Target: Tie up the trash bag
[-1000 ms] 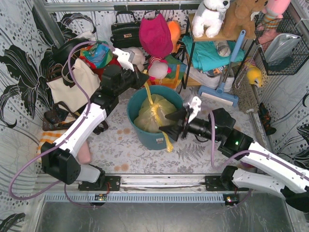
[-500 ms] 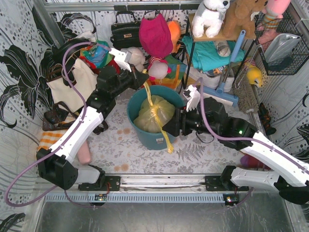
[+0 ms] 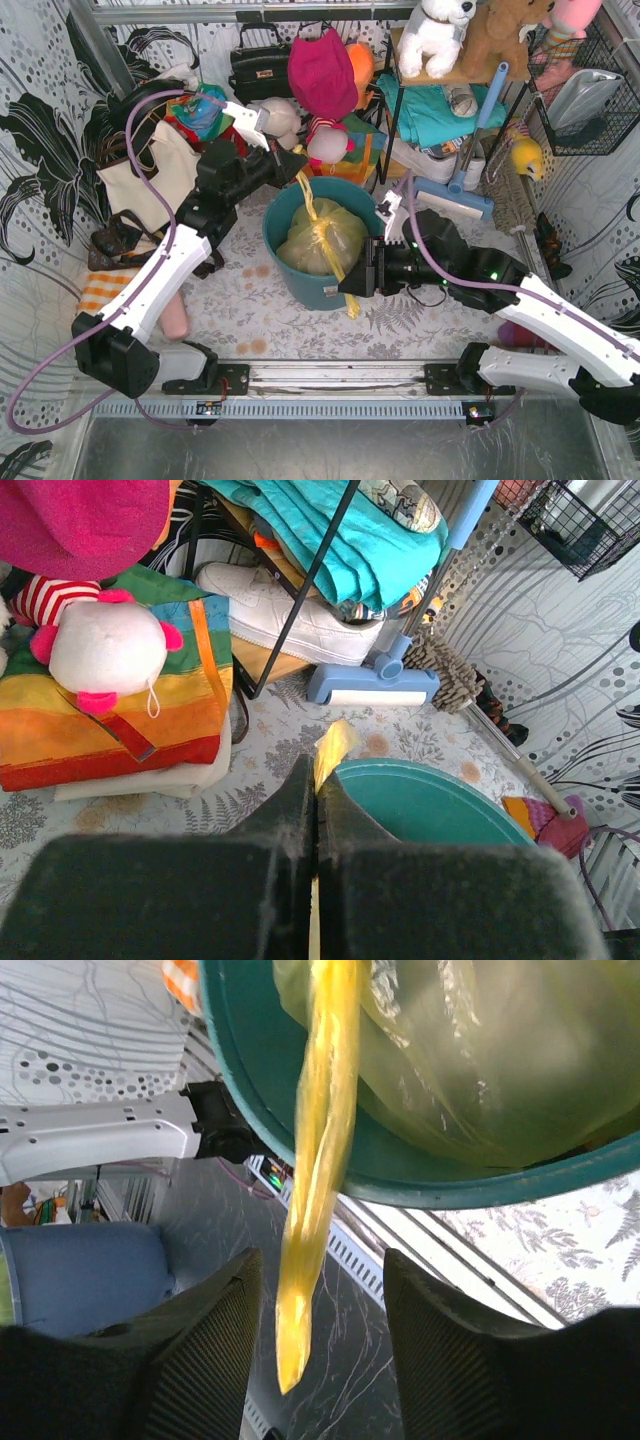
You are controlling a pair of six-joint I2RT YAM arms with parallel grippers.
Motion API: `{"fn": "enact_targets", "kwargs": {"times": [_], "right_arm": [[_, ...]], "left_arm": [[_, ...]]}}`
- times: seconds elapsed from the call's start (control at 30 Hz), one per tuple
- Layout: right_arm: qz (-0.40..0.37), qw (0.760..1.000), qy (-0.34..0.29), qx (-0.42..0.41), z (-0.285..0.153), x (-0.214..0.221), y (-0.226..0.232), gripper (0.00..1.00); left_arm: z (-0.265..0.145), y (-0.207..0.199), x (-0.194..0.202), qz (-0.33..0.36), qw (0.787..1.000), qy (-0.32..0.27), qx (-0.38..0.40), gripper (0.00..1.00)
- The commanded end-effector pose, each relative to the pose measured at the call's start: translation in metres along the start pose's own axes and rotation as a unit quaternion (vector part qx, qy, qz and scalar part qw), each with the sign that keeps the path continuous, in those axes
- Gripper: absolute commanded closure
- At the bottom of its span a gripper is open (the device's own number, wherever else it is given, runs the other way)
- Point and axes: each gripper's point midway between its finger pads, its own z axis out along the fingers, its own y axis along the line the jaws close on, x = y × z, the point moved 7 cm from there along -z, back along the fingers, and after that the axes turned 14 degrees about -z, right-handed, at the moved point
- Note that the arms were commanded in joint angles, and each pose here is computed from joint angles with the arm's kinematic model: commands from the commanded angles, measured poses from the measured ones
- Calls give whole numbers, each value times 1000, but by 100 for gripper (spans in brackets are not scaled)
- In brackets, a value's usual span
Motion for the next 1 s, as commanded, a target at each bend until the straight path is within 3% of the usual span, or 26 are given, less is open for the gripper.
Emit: {"fn": "enact_targets", "kwargs": {"times": [0.0,0.07,0.2,0.4,0.57,0.73,0.97], "right_arm": [[25,998,23,-50,13,5,9,51],[27,997,31,-58,17,6,11,62],[19,997,20,-66,15,-1,16,100],[-50,986,-70,-140,-12,-43,48,100],[-98,968,-147,-177,-39,-70,67,100],[-78,976,-116,-168,-20,-35,44,100],[-58,975,-78,-199,-10,1,31,100]], "left_arm": [[-1,-10,-9,9,999,-22,29,99],[-1,-10,-9,8,999,-21,29,99],[0,-12,-11,9,999,-22,36,99],[1,-48,-61,30,993,-78,77,100],[0,-58,-73,35,991,-91,88,100],[8,-28,-37,10,997,-56,55,100],[18,36,13,-17,997,-29,-72,100]]}}
